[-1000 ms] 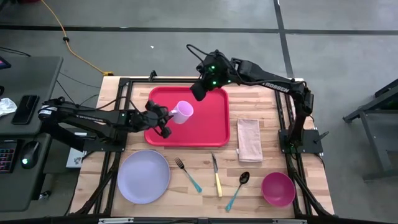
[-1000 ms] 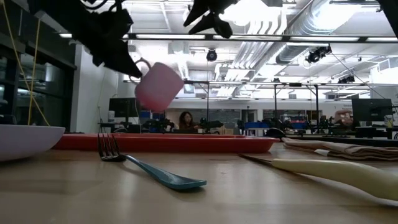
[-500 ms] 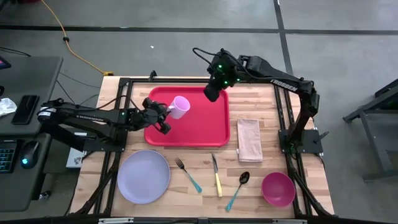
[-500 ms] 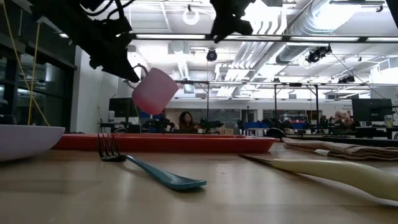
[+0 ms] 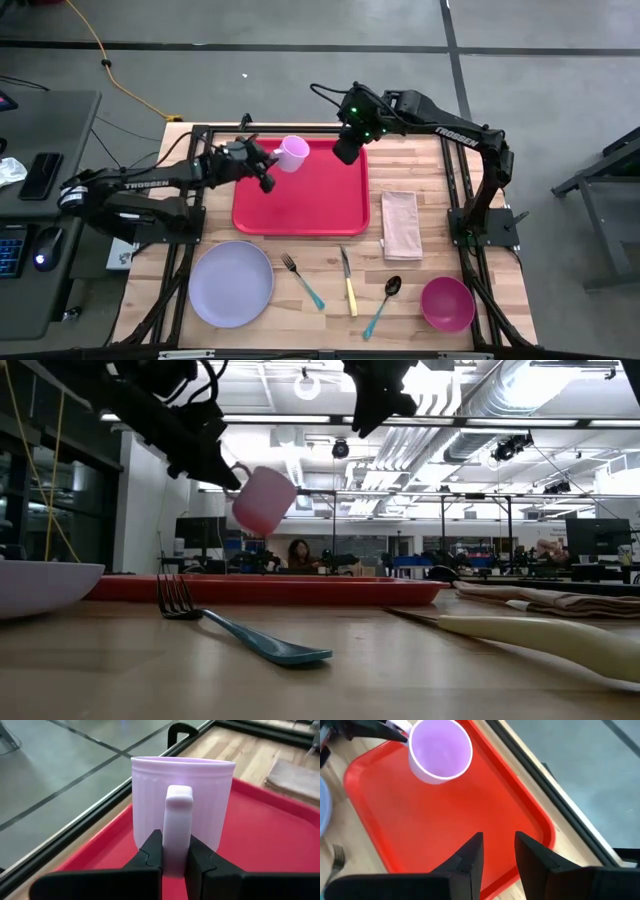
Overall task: Set up tray
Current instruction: Put the pink mug on the top left of the red serving tray
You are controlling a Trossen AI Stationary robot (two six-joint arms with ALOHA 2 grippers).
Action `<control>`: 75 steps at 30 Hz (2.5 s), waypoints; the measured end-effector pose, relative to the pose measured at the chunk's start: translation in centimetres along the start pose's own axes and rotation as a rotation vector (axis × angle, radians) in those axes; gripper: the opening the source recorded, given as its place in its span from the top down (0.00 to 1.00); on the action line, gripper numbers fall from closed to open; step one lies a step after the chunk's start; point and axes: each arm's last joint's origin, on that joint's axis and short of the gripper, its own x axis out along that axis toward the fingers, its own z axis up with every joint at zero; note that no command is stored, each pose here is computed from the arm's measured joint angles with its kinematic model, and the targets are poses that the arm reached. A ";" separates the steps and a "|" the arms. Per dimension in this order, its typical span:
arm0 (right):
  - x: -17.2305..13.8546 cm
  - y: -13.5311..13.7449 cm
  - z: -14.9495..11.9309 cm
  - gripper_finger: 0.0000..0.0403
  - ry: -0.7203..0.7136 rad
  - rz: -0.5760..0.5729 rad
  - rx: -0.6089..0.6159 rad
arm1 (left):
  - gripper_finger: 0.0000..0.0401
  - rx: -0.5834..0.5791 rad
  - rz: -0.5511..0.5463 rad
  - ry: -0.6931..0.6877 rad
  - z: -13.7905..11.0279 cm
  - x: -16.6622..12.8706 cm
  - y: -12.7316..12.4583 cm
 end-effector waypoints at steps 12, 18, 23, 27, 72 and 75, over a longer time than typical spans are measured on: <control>-0.1 -0.5 -0.1 0.77 -0.020 -0.156 -0.023 | 0.84 -0.043 -0.067 -0.064 0.9 0.6 3.9; -0.7 -1.3 -0.9 0.78 0.058 -0.220 -0.054 | 0.85 -0.041 -0.083 -0.065 0.9 0.6 5.0; -1.5 -1.8 -1.0 0.79 0.036 -0.228 0.026 | 0.85 -0.037 -0.088 -0.088 1.1 0.6 5.7; -2.2 -1.8 -0.9 0.78 0.002 -0.245 0.020 | 0.85 -0.041 -0.094 -0.086 1.1 0.6 5.9; -4.7 -5.1 -15.9 0.78 -0.483 0.118 0.315 | 0.85 -0.152 -0.149 -0.280 -3.7 -1.4 9.2; -4.6 -5.1 -16.2 0.78 -0.510 0.127 0.315 | 0.85 -0.162 -0.138 -0.286 -4.5 -2.0 9.4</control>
